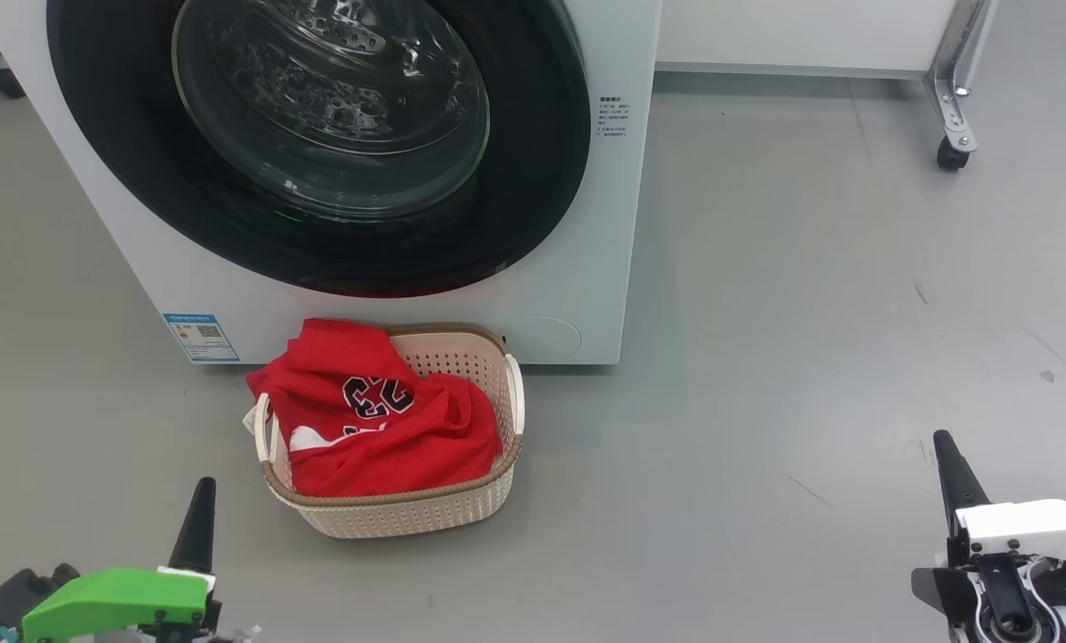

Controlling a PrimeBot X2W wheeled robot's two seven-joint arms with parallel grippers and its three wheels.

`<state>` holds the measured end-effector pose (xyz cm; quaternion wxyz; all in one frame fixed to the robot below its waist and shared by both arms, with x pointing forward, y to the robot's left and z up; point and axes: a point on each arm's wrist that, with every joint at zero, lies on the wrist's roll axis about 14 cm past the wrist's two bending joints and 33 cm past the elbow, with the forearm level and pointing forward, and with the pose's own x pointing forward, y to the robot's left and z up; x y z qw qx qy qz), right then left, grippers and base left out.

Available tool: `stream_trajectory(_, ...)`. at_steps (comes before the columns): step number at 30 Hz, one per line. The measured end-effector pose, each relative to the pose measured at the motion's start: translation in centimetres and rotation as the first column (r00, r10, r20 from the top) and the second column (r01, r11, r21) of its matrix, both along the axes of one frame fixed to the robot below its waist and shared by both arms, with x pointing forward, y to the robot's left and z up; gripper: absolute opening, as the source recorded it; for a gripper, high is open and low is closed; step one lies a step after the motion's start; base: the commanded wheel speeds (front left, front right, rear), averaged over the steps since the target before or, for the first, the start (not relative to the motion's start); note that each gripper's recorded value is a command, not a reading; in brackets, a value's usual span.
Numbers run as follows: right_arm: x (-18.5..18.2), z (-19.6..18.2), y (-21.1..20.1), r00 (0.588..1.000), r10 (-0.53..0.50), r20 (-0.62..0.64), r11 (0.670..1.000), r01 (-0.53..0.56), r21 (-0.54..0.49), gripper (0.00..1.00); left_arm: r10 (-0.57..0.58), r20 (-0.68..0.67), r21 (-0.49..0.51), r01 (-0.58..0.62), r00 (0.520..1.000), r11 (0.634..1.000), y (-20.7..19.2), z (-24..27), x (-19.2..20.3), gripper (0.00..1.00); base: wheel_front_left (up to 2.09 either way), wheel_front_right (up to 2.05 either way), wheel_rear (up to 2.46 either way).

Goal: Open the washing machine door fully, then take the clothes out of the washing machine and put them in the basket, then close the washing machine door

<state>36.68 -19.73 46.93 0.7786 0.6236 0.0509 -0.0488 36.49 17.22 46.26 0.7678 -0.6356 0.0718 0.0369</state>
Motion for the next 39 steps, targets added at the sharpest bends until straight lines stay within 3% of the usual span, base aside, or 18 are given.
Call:
stream_trajectory(18, 0.7, 0.9, -0.8, 0.998, -0.05, 0.042, 0.974, 0.039, 0.223, 0.0, 0.036, 0.045, -0.202, -0.026, 0.998, 0.979, 1.1, 1.2, 0.8, 0.0, 0.0, 0.0, 0.0)
stream_trajectory(39, 0.7, 0.7, -0.9, 0.998, -0.054, 0.039, 0.972, 0.044, 0.23, 0.0, 0.039, 0.045, -0.206, -0.029, 0.998, 0.978, 1.2, 1.2, 0.9, 0.0, 0.0, 0.0, 0.0)
